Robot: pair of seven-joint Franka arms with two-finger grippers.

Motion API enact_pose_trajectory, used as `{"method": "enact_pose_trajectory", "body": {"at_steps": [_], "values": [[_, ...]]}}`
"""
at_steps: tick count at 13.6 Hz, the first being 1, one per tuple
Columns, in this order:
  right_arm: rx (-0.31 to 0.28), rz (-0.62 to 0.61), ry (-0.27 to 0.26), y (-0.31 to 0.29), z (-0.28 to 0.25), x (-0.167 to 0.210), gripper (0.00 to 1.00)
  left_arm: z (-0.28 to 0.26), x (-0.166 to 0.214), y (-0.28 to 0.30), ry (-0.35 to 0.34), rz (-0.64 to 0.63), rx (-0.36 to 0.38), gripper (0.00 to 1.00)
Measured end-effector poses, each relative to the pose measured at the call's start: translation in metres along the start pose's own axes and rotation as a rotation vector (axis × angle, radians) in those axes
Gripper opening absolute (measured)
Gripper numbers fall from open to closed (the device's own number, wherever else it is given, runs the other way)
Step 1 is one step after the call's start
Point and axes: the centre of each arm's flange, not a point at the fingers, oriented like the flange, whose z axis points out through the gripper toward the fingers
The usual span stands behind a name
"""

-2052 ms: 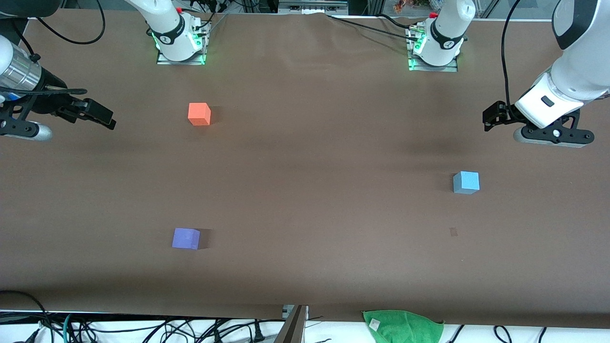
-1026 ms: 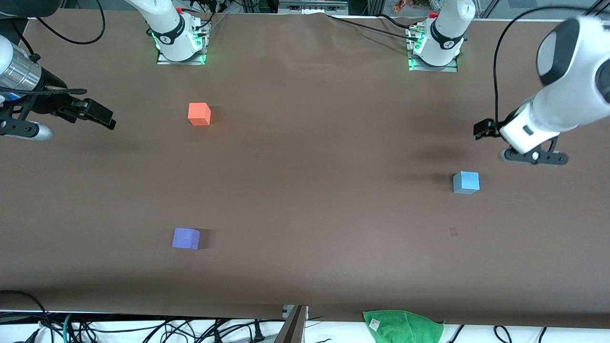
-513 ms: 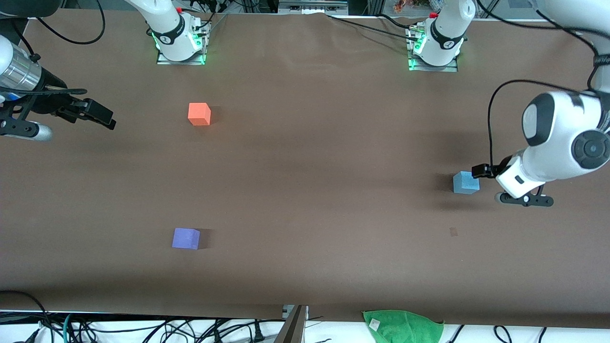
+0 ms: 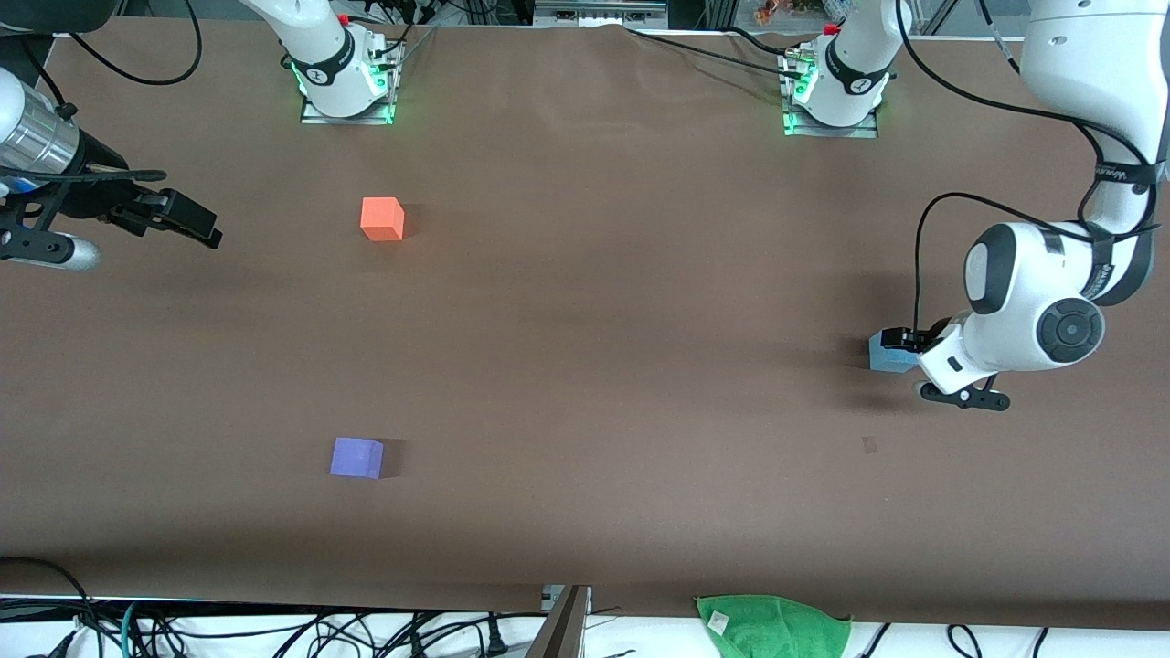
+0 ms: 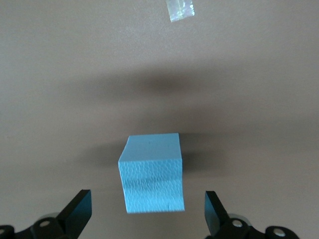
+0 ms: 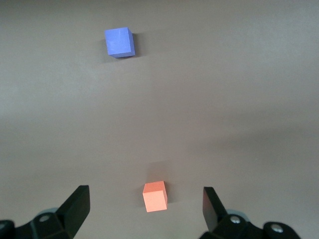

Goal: Place blue block between orange and purple blocks
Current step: 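Lower the left gripper down onto the light-blue cube, then close the left gripper on the light-blue cube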

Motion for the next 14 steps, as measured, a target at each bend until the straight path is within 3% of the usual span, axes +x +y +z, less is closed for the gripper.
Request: {"method": "enact_pose_trajectory", "body": {"at_steps": [5,7,11,14], "values": [[0.000,0.000,0.000,0.000,0.000,0.000,1.00,0.060,-0.001,0.005,-0.012,0.013,-0.006,1.00],[0.000,0.002,0.001,0.001,0.000,0.000,1.00,0.062,-0.001,0.006,-0.015,0.015,-0.007,0.95],[0.000,0.004,0.001,0.002,0.000,0.001,1.00,0.056,0.001,0.009,-0.009,0.028,-0.006,0.58],[0.000,0.005,0.001,0.003,0.000,0.001,1.00,0.024,0.004,0.032,-0.020,0.066,-0.011,0.58]]}}
